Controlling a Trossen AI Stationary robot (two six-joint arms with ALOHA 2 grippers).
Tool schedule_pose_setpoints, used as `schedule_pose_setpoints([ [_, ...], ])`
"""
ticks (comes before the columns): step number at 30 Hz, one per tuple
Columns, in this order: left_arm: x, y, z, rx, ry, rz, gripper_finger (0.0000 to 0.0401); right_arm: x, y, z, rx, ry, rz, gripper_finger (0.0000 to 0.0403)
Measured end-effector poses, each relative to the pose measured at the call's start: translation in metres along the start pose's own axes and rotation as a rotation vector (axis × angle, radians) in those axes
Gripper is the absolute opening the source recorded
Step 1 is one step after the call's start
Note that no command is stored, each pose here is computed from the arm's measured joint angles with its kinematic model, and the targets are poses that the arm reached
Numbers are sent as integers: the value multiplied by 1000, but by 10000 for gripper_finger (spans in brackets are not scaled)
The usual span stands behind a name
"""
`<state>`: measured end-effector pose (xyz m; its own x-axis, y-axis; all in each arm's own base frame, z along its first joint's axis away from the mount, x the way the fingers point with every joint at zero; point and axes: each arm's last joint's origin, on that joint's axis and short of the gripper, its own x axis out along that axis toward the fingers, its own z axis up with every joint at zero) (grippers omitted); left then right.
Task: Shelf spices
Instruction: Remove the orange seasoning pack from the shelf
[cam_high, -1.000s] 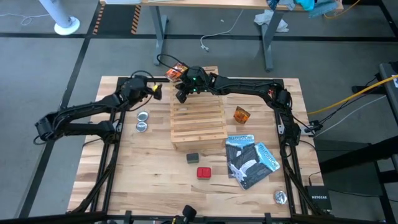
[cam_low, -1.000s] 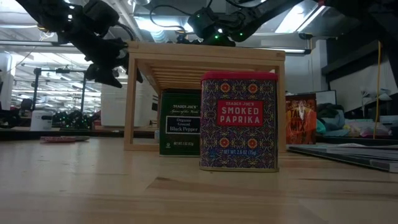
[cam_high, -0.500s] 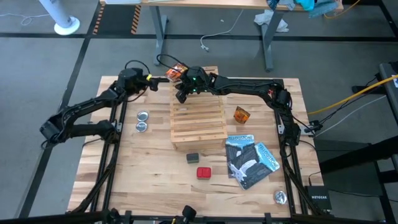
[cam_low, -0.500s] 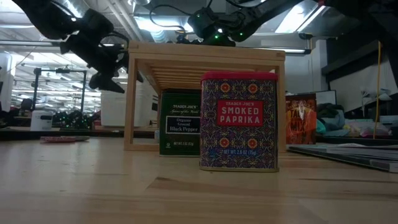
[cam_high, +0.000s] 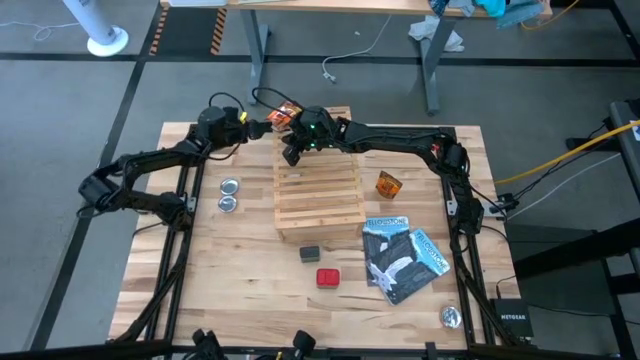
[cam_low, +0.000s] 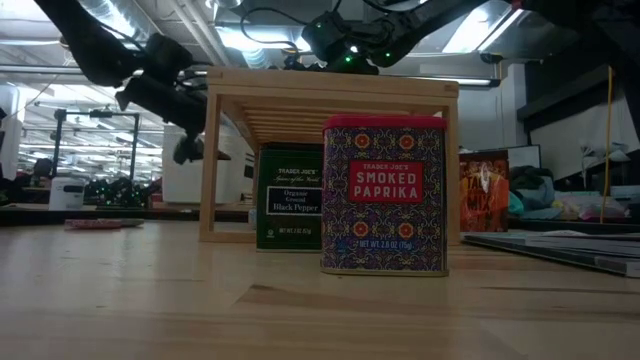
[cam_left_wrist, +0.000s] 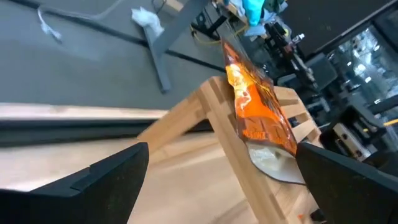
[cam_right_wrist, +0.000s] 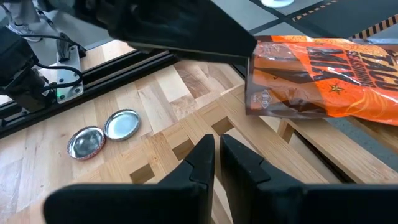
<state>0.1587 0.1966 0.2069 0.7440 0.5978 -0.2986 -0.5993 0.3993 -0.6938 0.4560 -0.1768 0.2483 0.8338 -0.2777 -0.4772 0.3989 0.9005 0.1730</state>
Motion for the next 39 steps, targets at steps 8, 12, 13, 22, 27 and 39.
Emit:
schedule_pose_setpoints([
  [8, 1, -5, 5, -21, -48, -57, 399, 0, 0, 0, 0, 0, 0, 33],
  [12, 0, -8, 7, -46, -58, -100, 399, 0, 0, 0, 0, 0, -1, 33],
  [13, 0, -8, 7, -54, -55, -105, 398, 0, 0, 0, 0, 0, -1, 33],
  [22, 0, -9, 6, -72, -31, -124, 335, 0, 0, 0, 0, 0, -1, 33],
  [27, 0, -9, 6, -89, -29, -124, 290, 0, 0, 0, 0, 0, -1, 33],
  [39, 1, -9, 6, -89, -28, -126, 181, 0, 0, 0, 0, 0, -1, 33],
])
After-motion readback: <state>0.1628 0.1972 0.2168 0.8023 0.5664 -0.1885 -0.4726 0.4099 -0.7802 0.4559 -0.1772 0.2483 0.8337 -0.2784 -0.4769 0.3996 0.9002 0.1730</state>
